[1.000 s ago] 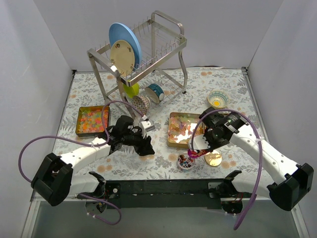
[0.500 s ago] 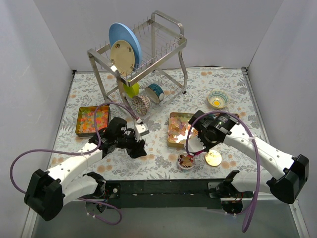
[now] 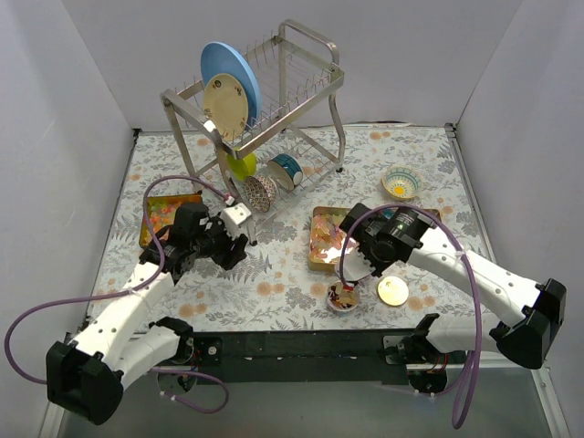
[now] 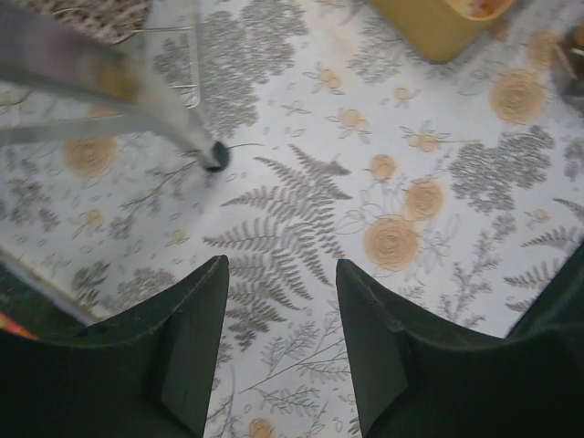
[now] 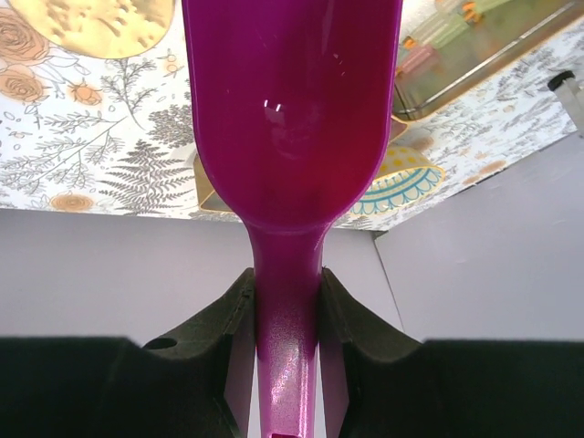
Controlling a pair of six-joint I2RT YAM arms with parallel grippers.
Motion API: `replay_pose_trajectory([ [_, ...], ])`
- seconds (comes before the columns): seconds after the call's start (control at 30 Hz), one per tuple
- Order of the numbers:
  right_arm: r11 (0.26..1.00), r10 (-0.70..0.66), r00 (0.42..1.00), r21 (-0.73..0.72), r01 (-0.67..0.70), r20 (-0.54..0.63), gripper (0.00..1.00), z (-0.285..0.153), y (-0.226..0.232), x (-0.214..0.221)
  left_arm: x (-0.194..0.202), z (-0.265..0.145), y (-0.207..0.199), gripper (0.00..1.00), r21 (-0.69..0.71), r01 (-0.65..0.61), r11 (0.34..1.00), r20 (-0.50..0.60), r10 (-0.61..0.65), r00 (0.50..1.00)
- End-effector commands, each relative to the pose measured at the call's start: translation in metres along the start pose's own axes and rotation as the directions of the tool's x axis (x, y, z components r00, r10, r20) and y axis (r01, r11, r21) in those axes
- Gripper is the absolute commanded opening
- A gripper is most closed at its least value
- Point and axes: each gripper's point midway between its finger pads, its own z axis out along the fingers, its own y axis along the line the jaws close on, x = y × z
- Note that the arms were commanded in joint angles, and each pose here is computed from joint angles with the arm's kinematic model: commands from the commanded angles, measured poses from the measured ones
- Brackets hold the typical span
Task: Pack the candies
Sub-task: Place the fake candies in the packing bottle, then move the storage box to the center of the board.
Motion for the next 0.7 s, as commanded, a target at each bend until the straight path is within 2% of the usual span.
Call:
replay_pose_trajectory([
  [0.0, 0.995, 0.088, 0.996, 0.055, -0.089, 0.024, 0.01, -0.019, -0.018, 0.002, 0.005, -0.023, 0.057, 0.51, -0.264, 0.068, 0.962, 0.008, -0.068, 0.998],
  [0.07, 0.978, 0.205, 0.974, 0.031, -0.208, 0.099, 0.01, -0.018, -0.017, -0.008, 0.007, -0.026, 0.074, 0.51, -0.313, 0.112, 0.943, 0.029, -0.109, 0.994],
  [0.3, 0.899, 0.436, 0.884, -0.035, -0.437, 0.17, 0.01, -0.006, -0.013, -0.026, 0.03, -0.03, 0.143, 0.49, -0.434, 0.279, 0.857, 0.051, -0.286, 0.957],
  [0.43, 0.875, 0.483, 0.857, -0.058, -0.481, 0.182, 0.01, -0.004, -0.01, -0.03, 0.036, -0.026, 0.172, 0.49, -0.485, 0.291, 0.825, 0.066, -0.297, 0.953],
  [0.53, 0.872, 0.489, 0.856, -0.055, -0.487, 0.17, 0.01, -0.003, -0.005, -0.024, 0.044, -0.015, 0.189, 0.49, -0.515, 0.332, 0.79, 0.062, -0.353, 0.934],
  [0.67, 0.864, 0.502, 0.849, -0.059, -0.499, 0.165, 0.01, -0.002, -0.001, -0.021, 0.052, -0.001, 0.2, 0.47, -0.518, 0.362, 0.776, 0.042, -0.399, 0.916],
])
